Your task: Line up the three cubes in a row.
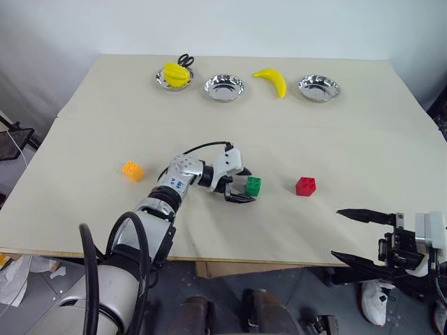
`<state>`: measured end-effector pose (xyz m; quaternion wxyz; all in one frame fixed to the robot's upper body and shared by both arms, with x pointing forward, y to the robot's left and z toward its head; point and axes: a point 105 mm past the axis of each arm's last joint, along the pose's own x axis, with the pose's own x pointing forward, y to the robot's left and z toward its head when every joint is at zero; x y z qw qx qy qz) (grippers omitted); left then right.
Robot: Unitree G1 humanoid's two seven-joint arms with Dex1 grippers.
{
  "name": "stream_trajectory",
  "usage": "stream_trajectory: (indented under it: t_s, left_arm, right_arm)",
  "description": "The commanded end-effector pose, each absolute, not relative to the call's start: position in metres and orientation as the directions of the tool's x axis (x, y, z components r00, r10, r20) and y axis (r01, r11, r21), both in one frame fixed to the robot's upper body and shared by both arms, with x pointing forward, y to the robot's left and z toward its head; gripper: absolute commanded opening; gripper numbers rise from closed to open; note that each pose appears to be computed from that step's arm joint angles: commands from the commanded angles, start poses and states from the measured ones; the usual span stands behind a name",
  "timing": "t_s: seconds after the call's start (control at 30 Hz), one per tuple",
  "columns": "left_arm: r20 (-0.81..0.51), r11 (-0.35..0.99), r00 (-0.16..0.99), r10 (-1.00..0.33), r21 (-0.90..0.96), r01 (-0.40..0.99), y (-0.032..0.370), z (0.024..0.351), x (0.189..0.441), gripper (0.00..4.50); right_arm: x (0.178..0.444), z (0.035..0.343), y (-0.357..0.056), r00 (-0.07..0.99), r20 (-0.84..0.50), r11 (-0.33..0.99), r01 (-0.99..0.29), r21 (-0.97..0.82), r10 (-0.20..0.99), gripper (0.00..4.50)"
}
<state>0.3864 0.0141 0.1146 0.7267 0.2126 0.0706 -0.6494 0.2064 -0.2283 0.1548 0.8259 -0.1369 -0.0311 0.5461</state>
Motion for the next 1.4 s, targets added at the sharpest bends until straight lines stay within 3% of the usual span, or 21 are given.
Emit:
stream_trajectory:
  t_s: [0.03,0.63,0.97,1.07,1.23,1.4]
  left_arm:
    - [-0.341,0.092,0.178,-0.923,0.255,0.963,0.015,0.128,0.392,4.42]
    - [-0.299,0.136,0.204,-0.932,0.233,0.963,-0.002,0.118,0.389,4.42]
    - [-0.310,0.170,0.244,-0.919,0.249,0.954,0.008,0.119,0.395,4.42]
    - [-0.263,0.124,0.186,-0.947,0.236,0.964,0.008,0.129,0.390,4.42]
    - [-0.137,-0.028,0.014,-0.990,0.304,0.952,0.040,0.157,0.372,4.42]
    - [-0.075,0.028,0.065,-0.995,0.418,0.908,0.101,0.180,0.364,4.42]
  right_arm:
    - [0.208,0.158,-0.226,0.390,-0.081,0.356,-0.895,-0.270,0.917,4.50]
    - [0.216,0.157,-0.217,0.357,-0.077,0.323,-0.904,-0.281,0.931,4.50]
    - [0.218,0.154,-0.214,0.354,-0.071,0.322,-0.904,-0.281,0.933,4.50]
    - [0.219,0.153,-0.212,0.347,-0.065,0.318,-0.907,-0.277,0.935,4.50]
    - [0.220,0.153,-0.209,0.326,-0.059,0.300,-0.916,-0.268,0.944,4.50]
    - [0.228,0.152,-0.210,0.296,-0.063,0.270,-0.926,-0.263,0.953,4.50]
